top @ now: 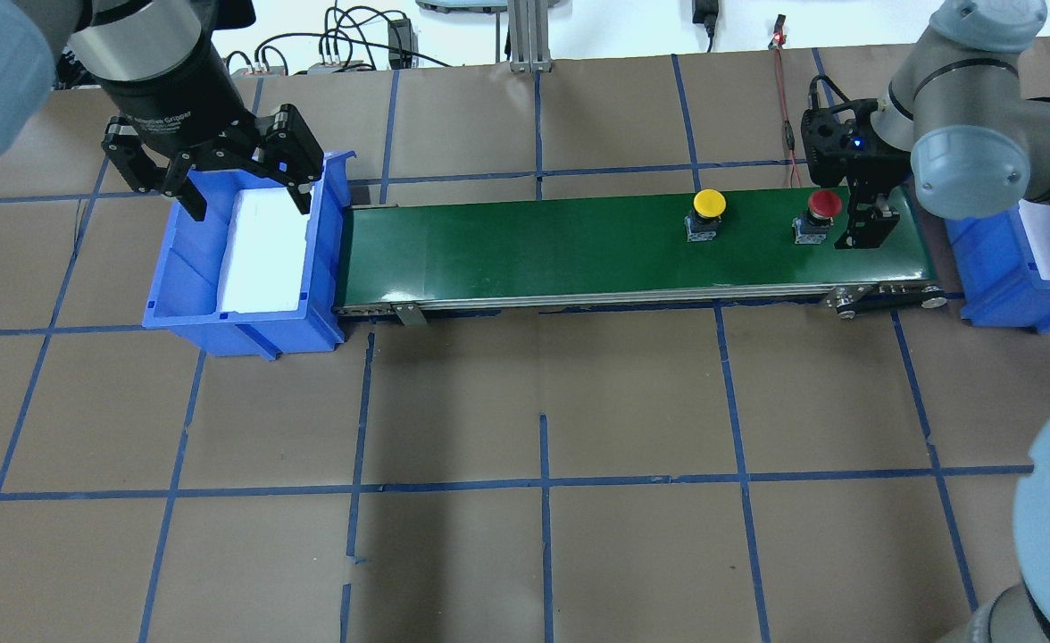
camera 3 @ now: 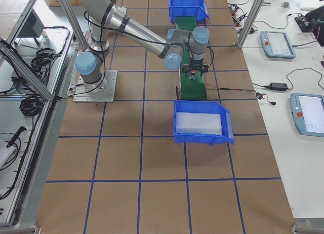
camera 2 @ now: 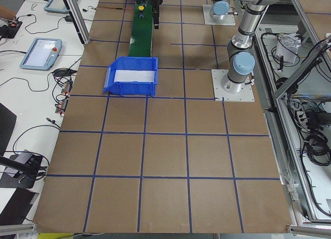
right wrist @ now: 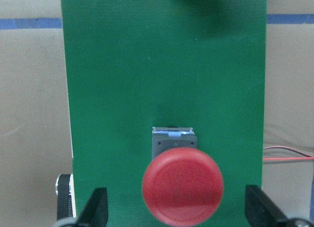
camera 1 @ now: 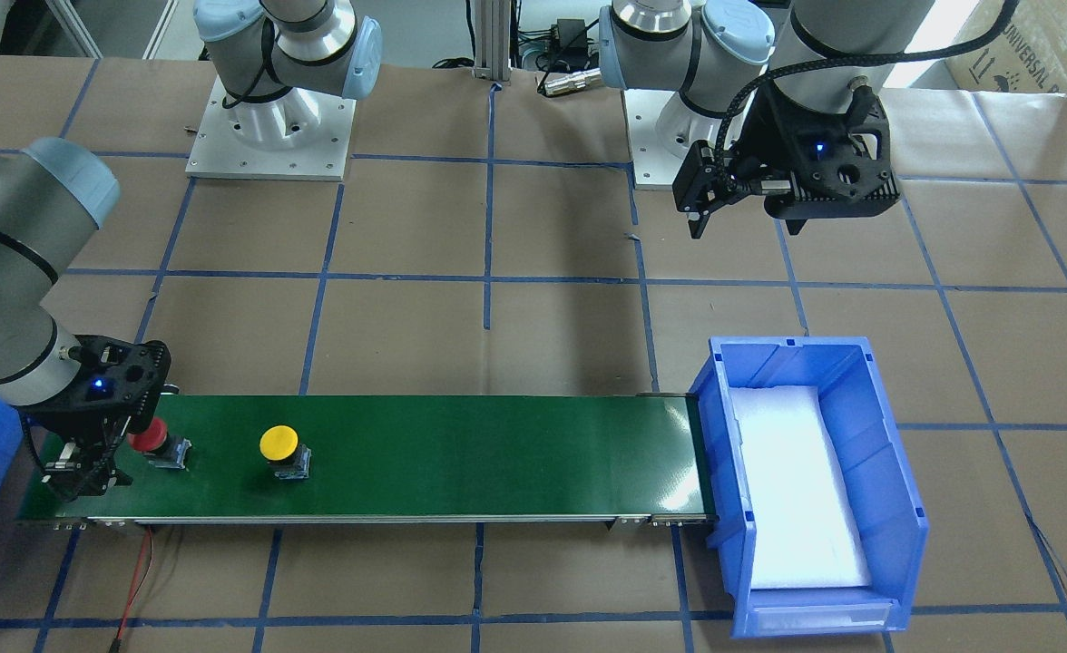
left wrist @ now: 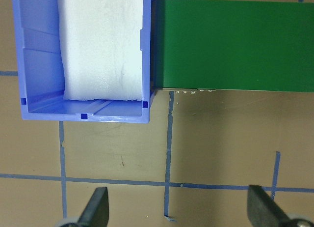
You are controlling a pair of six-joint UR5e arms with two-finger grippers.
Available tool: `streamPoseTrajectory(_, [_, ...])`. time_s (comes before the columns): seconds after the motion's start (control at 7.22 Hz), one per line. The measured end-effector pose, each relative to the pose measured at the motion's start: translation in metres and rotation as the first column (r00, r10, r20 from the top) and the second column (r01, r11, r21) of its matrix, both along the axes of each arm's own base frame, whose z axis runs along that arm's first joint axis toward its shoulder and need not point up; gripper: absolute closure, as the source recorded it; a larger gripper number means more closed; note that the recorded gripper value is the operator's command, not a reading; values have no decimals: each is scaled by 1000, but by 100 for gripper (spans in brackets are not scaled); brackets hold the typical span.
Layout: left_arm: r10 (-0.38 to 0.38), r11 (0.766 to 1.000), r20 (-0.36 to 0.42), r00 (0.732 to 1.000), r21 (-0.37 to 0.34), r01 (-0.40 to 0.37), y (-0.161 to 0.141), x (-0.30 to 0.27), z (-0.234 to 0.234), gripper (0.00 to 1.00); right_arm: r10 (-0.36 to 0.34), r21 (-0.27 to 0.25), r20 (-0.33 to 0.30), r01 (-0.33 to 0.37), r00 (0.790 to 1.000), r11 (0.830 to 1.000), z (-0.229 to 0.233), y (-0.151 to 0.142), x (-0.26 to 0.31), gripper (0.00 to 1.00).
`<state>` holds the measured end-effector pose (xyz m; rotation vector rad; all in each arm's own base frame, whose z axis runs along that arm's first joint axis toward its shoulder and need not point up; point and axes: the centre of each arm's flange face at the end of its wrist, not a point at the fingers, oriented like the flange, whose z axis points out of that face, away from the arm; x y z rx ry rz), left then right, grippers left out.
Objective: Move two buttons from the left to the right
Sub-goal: 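Lower the right gripper and grasp the red button at the belt end, then carry the red button into the far blue bin and release it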
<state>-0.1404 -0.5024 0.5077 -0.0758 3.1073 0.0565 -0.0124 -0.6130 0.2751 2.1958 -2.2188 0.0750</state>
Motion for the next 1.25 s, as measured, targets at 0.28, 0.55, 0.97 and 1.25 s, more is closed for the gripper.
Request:
streamPoseTrajectory(0.28, [0,1000,0,1000,0,0,0,0,0,0,2,0,1,-2,1000,1000,-1,-1,0,10])
streamPoseTrajectory(0.55, [-1,1000,1,1000,-1,1,0,0,1,0,8,5,1,-8,1000,1000,-4,-2,-1,62])
streamPoseTrajectory(0.97, [-2,1000,0,1000,-1,2,1,0,1,0,13,-3,-3,-13,1000,1000,-2,-5,-3,92])
streamPoseTrajectory(1.25, [-2,1000,0,1000,-1,2,1,0,1,0,14,-32,-14,-14,1000,999,14,-10,-7,92])
